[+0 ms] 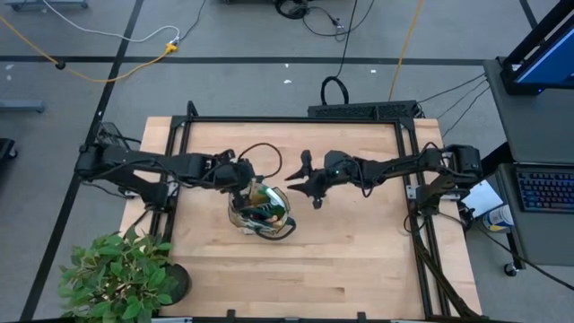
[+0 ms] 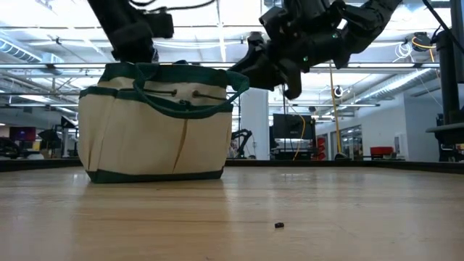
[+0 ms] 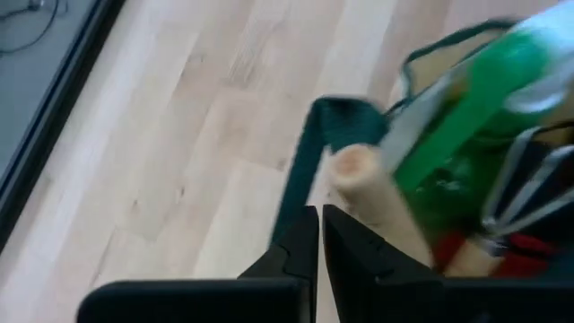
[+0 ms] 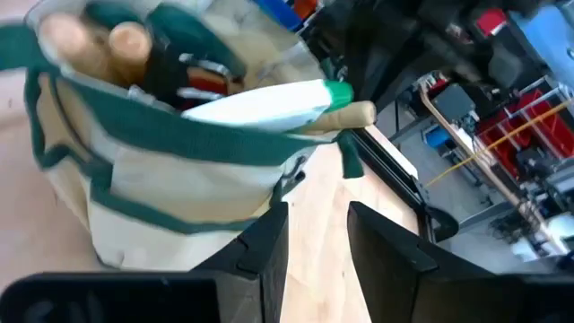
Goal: Pick & Place Garden tools in Gardening bag
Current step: Adjust the gardening bag
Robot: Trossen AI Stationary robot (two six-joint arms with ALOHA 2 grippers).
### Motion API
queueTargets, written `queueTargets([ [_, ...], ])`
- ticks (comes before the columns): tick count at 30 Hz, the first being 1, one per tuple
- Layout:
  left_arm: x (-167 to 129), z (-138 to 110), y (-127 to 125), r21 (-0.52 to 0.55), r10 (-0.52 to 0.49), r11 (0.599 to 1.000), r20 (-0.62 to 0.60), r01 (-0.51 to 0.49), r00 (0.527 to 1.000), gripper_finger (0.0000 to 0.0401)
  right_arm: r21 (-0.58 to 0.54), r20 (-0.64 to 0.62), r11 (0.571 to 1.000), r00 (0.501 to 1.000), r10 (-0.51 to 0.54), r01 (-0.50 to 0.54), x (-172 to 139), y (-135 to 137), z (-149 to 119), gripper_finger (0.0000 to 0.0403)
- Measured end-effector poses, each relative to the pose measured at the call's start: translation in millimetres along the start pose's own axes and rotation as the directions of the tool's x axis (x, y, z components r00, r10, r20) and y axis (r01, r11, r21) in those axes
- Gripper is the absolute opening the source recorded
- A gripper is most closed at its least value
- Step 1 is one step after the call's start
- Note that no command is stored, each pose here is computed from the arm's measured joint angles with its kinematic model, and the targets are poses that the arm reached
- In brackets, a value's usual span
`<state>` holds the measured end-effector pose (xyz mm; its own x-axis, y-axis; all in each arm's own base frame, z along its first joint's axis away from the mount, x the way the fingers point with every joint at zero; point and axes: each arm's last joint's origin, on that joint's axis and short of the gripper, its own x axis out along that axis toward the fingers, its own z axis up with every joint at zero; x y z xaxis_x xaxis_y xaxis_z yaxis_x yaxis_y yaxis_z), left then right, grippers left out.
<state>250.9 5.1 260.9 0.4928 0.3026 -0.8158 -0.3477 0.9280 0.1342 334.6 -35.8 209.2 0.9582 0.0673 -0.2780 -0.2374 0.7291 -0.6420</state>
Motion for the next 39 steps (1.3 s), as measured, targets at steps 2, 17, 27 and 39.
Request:
queueTargets([
  [2,8,1,2,0.010,0.004,1.000,-0.026,-0.004,1.000,0.0026,0.041,0.009,0.999,1.000,-0.013,0.012,0,-2,0,0.0112],
  [17,10,8,-6,0.117,-0.151,0.982,0.023,0.148,0.988,0.0026,0.071,-0.006,0.997,1.000,-0.021,0.021,0,-5,-5,0.0112],
  [27,5,7,-10,0.149,-0.170,0.975,0.032,0.163,0.985,0.0026,0.063,0.009,0.997,0.999,-0.035,0.035,0,-7,-4,0.0112],
  [39,-15,5,-14,0.176,-0.177,0.972,0.102,0.157,0.979,0.0026,0.047,0.003,0.997,0.998,-0.056,0.056,-2,-12,-8,0.0112],
])
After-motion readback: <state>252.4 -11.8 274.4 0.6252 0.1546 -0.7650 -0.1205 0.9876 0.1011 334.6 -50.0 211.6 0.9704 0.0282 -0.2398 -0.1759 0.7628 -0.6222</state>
